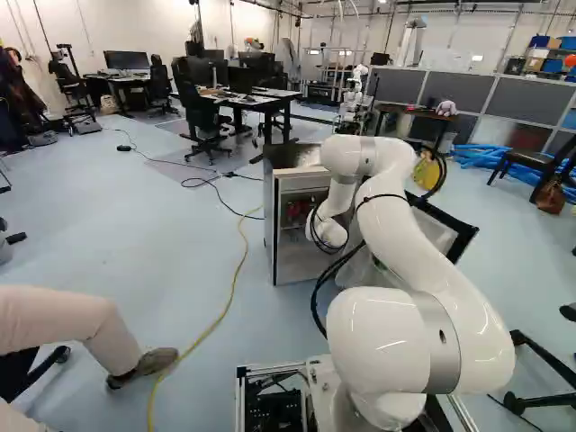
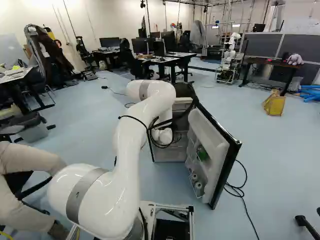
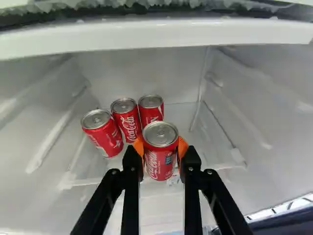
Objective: Grab a drink from the fridge
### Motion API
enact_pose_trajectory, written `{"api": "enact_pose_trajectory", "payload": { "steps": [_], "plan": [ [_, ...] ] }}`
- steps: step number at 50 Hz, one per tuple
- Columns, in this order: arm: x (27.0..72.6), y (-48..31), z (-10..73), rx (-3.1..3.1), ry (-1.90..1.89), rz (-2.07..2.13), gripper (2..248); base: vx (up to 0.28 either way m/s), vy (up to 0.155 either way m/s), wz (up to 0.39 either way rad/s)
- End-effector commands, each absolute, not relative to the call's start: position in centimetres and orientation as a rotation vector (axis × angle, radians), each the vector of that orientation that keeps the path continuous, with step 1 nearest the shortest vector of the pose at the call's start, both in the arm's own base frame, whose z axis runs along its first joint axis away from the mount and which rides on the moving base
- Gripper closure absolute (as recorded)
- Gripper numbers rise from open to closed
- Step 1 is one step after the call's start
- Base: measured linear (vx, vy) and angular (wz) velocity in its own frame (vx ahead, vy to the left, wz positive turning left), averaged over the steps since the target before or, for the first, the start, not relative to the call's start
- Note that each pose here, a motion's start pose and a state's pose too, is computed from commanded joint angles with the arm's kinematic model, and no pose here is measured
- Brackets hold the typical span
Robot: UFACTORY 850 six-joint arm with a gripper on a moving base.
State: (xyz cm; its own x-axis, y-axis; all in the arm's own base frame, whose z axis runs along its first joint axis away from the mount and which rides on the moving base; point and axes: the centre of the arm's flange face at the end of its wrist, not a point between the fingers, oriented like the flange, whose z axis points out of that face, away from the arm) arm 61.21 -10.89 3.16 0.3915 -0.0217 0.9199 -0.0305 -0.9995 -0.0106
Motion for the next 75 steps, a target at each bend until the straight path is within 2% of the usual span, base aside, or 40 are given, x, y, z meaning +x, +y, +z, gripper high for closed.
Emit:
{"api": "enact_pose_trajectory", "payload": {
  "steps": [75],
  "plan": [
    [50.2, -8.7, 15.1, 2.683, -0.063, 1.637, 163, 0.0, 0.0, 0.0]
  ]
}}
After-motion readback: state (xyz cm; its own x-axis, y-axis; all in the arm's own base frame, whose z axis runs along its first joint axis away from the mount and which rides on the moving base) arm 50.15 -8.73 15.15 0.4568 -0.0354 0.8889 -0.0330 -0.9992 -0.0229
